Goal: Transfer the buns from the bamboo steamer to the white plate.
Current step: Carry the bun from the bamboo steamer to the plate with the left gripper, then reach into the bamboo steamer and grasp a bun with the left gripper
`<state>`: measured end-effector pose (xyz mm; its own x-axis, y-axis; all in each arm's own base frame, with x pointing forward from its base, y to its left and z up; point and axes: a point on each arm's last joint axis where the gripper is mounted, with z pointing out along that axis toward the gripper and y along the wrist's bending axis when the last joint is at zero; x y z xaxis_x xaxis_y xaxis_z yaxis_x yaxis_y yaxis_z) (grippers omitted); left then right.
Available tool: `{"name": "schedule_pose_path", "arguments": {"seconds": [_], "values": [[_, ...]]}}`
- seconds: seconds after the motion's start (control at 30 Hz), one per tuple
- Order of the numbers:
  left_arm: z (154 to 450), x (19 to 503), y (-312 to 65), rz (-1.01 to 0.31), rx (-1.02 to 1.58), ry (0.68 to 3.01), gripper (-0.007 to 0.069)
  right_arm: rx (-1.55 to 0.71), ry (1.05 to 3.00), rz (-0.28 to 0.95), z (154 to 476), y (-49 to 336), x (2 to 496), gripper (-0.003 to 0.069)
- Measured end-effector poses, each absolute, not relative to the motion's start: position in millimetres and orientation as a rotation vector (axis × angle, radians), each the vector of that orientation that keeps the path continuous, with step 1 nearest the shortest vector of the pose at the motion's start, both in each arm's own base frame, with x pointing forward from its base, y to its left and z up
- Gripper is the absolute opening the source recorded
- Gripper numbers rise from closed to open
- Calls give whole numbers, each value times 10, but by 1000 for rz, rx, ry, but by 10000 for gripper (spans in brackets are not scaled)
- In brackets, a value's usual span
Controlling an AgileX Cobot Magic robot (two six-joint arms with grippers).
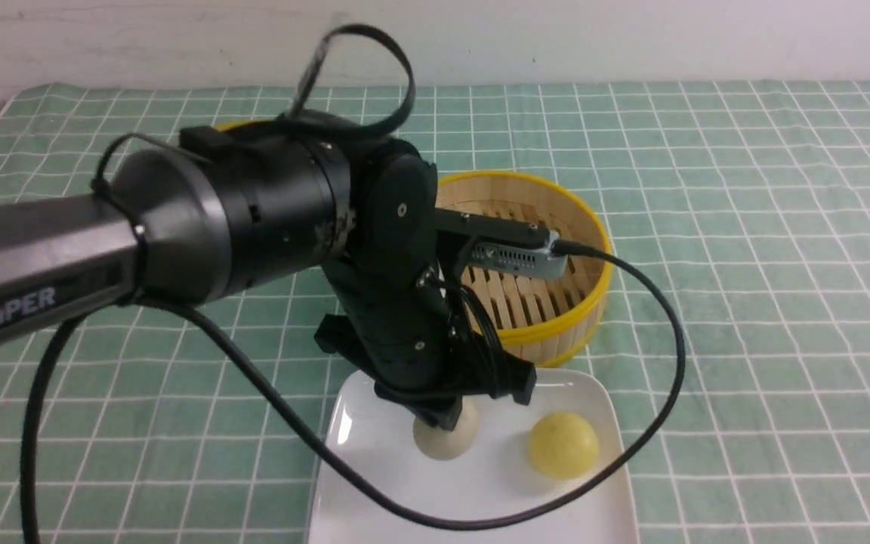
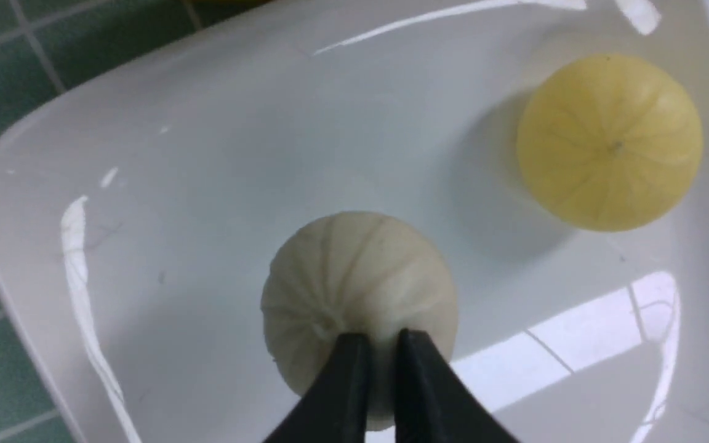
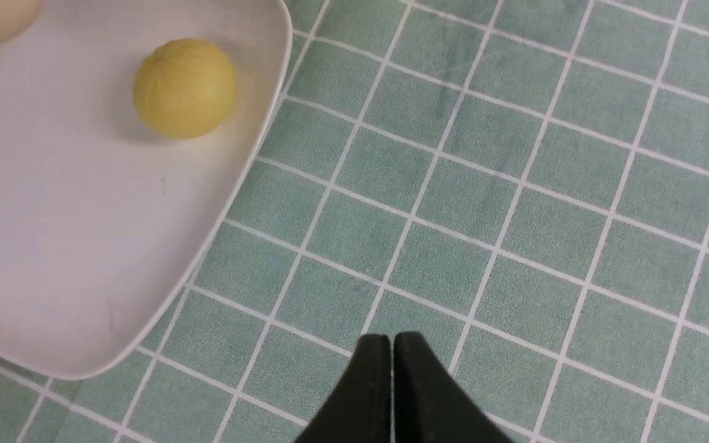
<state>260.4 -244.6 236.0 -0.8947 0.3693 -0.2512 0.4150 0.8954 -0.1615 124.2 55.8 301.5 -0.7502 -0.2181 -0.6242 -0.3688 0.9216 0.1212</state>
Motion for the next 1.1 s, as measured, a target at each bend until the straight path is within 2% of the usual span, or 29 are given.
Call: {"name": "schedule_pose_path", "arguments": {"seconds": [0.07, 0.17, 0.3, 0.37, 0.43, 0.5, 0.53, 0.6, 0.7, 0.8, 0.9, 1.03, 1.1], "values": [[2224, 2637, -2481, -307, 567, 2879, 169, -414, 2436, 314, 3019, 559, 1248, 31], [2177, 2652, -2505, -321, 525, 2895, 286, -414, 2433, 312, 3021, 559, 1250, 34], [2339, 2747, -2554, -364, 469, 2854, 413, -417, 2432, 306, 3020, 555, 1251, 38], [2463, 2828, -2565, -387, 435, 2818, 436, -416, 2432, 306, 3021, 555, 1252, 41], [2637, 2951, -2531, -418, 374, 2784, 429, -416, 2431, 306, 3021, 555, 1252, 44], [2796, 3140, -2437, -435, 273, 2757, 368, -416, 2430, 305, 3022, 555, 1253, 46], [2835, 3231, -2389, -437, 236, 2754, 327, -416, 2430, 305, 3022, 555, 1253, 47], [2929, 3497, -2243, -439, 150, 2747, 163, -416, 2430, 305, 3022, 555, 1253, 50], [2988, 3765, -2138, -426, 125, 2732, 34, -416, 2430, 305, 3022, 555, 1253, 55], [2996, 3950, -2178, -438, 125, 2718, 7, -416, 2430, 305, 3022, 555, 1254, 57], [2987, 4088, -2277, -467, 126, 2695, 22, -415, 2426, 306, 3024, 556, 1256, 63], [2868, 4223, -2361, -470, 125, 2682, 111, -413, 2424, 305, 3009, 556, 1260, 68], [2731, 4299, -2379, -444, 127, 2673, 183, -412, 2427, 304, 2976, 555, 1260, 69]]}}
